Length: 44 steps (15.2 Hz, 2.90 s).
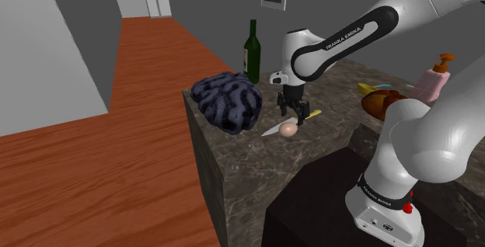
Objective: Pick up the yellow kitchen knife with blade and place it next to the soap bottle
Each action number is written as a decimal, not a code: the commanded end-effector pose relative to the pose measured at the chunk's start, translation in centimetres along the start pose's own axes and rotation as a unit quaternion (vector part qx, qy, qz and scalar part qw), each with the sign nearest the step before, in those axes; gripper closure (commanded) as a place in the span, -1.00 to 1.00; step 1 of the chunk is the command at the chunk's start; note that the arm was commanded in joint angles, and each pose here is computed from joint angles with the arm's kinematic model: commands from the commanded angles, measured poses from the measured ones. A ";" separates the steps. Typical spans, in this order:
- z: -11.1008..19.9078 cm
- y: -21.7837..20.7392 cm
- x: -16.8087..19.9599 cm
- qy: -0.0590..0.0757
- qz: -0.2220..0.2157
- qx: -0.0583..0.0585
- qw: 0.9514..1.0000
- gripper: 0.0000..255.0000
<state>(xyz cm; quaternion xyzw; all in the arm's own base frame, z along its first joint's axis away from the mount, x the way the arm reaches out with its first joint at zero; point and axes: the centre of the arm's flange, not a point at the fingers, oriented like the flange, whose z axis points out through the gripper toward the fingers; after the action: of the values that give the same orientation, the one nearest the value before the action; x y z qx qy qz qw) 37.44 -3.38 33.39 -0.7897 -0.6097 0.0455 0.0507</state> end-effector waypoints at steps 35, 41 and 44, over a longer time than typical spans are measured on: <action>-13.1 -1.8 -0.1 0.000 0.000 0.000 1.000 1.00; -16.2 -2.2 -0.2 0.000 0.000 0.000 1.000 1.00; -17.8 -2.4 -0.2 0.000 0.000 0.000 1.000 1.00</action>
<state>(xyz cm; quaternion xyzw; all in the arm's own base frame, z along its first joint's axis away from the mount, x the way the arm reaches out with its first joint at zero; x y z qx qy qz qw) 37.35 -3.53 50.78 -0.7897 -0.6097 0.0454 0.0505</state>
